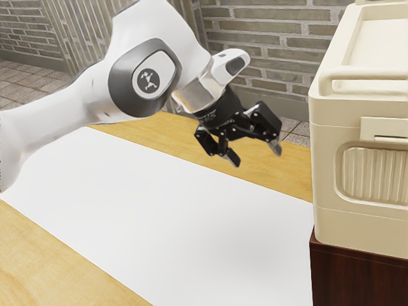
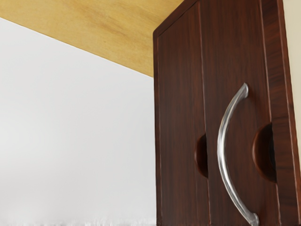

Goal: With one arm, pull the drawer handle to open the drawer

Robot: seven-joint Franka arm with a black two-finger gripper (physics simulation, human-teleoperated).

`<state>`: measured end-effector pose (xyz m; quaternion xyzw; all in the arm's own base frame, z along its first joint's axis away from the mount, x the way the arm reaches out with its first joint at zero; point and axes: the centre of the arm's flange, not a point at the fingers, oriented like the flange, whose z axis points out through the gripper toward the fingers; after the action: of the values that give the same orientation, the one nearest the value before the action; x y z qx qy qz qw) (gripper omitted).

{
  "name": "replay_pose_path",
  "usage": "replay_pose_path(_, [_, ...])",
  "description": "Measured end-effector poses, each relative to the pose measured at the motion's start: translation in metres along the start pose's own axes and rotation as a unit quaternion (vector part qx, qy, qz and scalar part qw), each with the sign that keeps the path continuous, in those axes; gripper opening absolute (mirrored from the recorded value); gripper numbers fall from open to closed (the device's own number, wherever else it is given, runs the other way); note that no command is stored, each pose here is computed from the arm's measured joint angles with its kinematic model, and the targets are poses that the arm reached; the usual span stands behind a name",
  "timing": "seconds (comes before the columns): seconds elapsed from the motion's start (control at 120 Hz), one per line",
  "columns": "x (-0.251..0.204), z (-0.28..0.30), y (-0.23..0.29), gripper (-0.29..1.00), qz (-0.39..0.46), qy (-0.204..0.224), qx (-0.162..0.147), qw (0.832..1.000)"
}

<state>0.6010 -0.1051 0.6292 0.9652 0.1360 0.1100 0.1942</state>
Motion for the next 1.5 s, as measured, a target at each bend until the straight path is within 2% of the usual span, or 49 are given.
replay_pose_path(0.217, [-0.006,0.015,0.010,0.70,0.009,-0.011,0.001,1.000])
replay_pose_path(0.442, [0.002,0.019,0.004,0.70,0.023,0.013,0.036,0.999])
replay_pose_path(0.583, [0.002,0.024,0.014,0.70,0.039,0.029,0.042,0.998])
replay_pose_path(0.683, [-0.001,0.025,0.020,0.70,0.045,0.033,0.039,0.998])
replay_pose_path(0.95, [-0.003,0.030,0.010,0.70,0.018,0.020,0.006,1.000])
replay_pose_path(1.175, [-0.001,0.042,-0.001,0.70,-0.008,0.004,-0.044,0.999])
replay_pose_path(1.5, [0.007,0.058,-0.006,0.70,0.007,0.013,-0.037,0.999])
